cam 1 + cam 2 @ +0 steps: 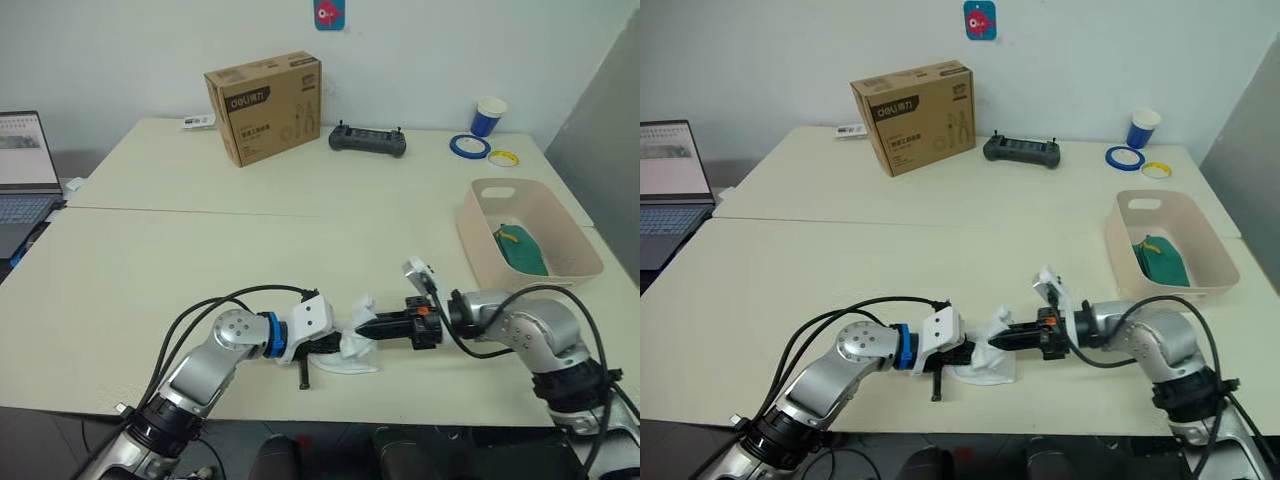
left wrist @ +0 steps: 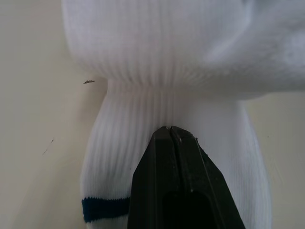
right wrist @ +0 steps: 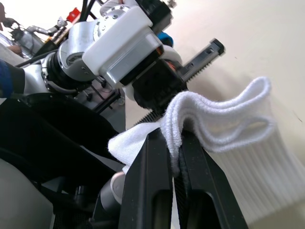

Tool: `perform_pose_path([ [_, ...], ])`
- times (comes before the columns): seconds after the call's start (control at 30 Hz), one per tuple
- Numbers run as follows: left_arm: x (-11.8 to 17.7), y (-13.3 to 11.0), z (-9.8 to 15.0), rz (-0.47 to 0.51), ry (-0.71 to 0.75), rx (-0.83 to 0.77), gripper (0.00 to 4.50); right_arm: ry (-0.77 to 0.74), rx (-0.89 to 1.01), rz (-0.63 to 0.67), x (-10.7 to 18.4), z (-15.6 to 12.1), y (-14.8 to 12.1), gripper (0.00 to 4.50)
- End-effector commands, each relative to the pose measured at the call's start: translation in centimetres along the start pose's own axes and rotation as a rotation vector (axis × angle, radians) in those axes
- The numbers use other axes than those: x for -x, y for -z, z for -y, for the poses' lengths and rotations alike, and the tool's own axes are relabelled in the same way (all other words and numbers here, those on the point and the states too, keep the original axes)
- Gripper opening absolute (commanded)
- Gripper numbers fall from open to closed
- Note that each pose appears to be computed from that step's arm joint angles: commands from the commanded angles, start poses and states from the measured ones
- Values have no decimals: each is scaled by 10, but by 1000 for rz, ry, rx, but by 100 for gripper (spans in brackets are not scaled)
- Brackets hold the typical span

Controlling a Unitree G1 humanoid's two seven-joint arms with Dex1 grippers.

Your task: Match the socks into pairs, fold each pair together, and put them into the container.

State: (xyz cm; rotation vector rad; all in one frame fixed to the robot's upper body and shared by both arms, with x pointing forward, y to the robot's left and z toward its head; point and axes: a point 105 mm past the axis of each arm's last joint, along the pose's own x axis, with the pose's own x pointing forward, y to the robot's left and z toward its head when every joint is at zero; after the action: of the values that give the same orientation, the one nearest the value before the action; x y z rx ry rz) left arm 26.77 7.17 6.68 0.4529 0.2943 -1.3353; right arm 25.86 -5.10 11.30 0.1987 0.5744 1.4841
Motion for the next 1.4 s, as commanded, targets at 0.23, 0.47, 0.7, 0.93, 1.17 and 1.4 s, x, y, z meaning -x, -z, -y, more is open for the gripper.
perform_pose_path([
  [0.23, 14, 16, 0, -58, -36, 50, 0, -17, 50, 15, -11, -3, -5, 80],
  [0.47, 17, 13, 1, -46, -44, 66, 0, -92, 25, 96, 5, -26, -28, 246],
  [0.7, 22, 14, 0, -47, -47, 70, 0, 118, 162, 52, 15, 2, -10, 207],
  [0.93, 30, 1, -12, -1, -91, 85, 0, 149, 318, -72, 0, 19, 17, 5],
  [1.17, 64, -24, -30, 87, -177, 169, 0, 179, 364, -106, -13, 32, 27, 5],
  [1.4, 97, -42, -30, 20, -126, 62, 0, 173, 358, -51, -8, 27, 13, 5],
])
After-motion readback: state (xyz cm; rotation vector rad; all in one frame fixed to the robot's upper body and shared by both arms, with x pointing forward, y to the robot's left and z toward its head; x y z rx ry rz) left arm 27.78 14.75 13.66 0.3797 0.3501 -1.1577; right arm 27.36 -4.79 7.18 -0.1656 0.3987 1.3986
